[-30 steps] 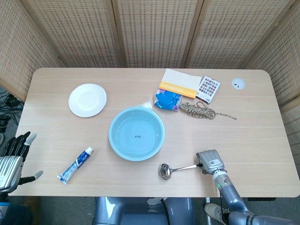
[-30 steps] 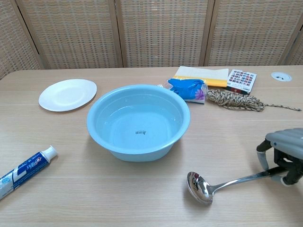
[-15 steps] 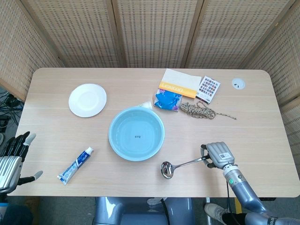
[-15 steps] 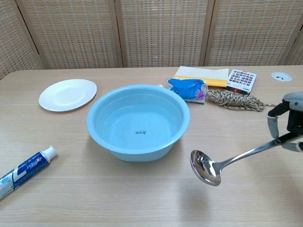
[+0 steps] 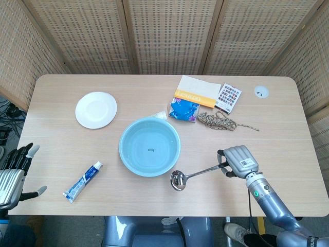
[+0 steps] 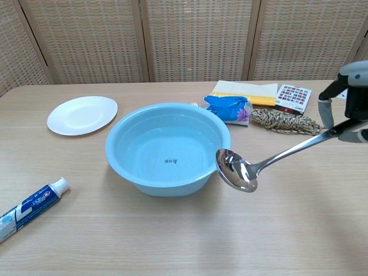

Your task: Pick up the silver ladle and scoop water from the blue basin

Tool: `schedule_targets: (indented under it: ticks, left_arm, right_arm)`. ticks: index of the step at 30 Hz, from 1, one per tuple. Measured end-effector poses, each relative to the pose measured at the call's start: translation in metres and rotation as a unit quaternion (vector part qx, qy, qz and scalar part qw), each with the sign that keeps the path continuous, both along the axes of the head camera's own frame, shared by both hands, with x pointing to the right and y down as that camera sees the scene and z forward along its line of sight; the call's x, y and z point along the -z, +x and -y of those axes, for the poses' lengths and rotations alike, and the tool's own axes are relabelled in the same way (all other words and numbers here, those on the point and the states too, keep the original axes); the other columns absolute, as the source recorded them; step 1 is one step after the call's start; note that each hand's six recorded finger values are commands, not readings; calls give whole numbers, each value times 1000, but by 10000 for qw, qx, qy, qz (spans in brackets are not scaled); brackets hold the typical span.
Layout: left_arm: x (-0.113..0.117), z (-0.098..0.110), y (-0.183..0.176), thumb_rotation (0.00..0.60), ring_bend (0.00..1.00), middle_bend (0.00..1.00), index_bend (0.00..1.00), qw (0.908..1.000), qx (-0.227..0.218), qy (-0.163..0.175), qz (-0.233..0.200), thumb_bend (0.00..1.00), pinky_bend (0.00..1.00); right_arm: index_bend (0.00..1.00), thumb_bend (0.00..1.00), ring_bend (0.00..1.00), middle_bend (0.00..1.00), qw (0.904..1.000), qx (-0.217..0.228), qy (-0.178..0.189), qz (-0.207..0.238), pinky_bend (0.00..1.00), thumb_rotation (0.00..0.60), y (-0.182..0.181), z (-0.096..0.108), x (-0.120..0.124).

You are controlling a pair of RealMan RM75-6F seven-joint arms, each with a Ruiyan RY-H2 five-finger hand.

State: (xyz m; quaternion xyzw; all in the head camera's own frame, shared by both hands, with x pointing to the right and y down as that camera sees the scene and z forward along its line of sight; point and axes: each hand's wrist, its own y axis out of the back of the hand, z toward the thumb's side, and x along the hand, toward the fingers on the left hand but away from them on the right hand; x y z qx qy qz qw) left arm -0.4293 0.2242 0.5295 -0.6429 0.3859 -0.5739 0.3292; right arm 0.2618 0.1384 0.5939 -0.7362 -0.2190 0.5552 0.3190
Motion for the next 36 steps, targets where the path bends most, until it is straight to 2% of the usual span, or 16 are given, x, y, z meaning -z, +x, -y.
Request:
schedule_targets:
  ticks: [8, 15, 19, 25, 31, 36]
  left_arm:
    - [-10, 9, 2, 600, 0, 0, 0, 10000, -25, -36, 51, 0, 0]
    - [-20, 14, 0, 600, 0, 0, 0, 9999, 24, -47, 101, 0, 0]
    - [-22, 17, -6, 600, 0, 0, 0, 9998, 124, -62, 146, 0, 0]
    - [-26, 22, -10, 600, 0, 0, 0, 9997, 197, -43, 155, 0, 0]
    - [-31, 24, -14, 600, 0, 0, 0, 9995, 267, -80, 170, 0, 0]
    - [-35, 25, -19, 600, 0, 0, 0, 9991, 347, -139, 196, 0, 0]
  right_arm:
    - [800, 689, 991, 1000, 9994, 121, 161, -281, 1000, 600, -35, 40, 20]
    - [800, 689, 991, 1000, 9978, 209, 192, -606, 1000, 600, -83, 72, 17]
    - [800, 689, 991, 1000, 9952, 271, 235, -911, 1000, 600, -114, 90, 5]
    - [801, 688, 991, 1000, 9912, 202, 369, -1254, 1000, 600, -141, 110, -20]
    - [805, 688, 991, 1000, 9867, 166, 471, -1547, 1000, 600, -158, 118, -48]
    - [806, 688, 993, 1000, 9817, 236, 562, -1803, 1000, 600, -172, 118, -72]
